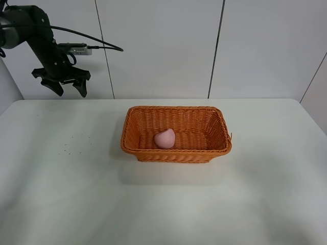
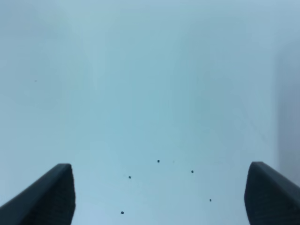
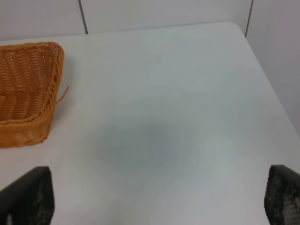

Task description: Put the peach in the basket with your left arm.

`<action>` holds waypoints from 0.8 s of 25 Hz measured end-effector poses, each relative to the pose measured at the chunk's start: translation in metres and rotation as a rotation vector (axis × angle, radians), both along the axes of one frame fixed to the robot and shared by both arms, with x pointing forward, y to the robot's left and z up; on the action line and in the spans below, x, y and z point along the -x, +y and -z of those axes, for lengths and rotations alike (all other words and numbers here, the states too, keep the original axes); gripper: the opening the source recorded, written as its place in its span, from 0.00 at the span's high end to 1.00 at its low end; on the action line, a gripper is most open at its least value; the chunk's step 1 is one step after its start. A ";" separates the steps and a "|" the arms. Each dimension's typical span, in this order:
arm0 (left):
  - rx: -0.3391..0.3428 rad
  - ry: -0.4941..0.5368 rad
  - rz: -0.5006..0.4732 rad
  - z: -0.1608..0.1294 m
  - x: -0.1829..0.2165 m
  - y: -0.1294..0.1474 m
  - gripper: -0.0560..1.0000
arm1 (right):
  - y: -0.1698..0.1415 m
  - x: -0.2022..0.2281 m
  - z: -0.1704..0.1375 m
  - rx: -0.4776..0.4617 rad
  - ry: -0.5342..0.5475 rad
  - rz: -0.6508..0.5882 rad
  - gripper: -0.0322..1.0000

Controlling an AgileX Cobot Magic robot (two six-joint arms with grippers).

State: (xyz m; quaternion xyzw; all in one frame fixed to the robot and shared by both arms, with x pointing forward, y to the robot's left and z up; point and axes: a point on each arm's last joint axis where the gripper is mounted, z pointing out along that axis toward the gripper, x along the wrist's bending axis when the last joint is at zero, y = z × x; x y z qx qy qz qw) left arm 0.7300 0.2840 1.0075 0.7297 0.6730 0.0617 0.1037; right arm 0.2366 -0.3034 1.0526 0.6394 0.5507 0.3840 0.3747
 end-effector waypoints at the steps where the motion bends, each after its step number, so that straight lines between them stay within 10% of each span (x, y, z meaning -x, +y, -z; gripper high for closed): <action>1: 0.004 0.006 -0.003 0.001 0.001 0.001 0.15 | 0.000 0.000 0.000 0.000 0.000 0.000 0.30; 20: 0.021 0.124 -0.007 -0.061 0.159 0.000 0.15 | 0.000 0.000 0.000 0.000 0.000 0.000 0.30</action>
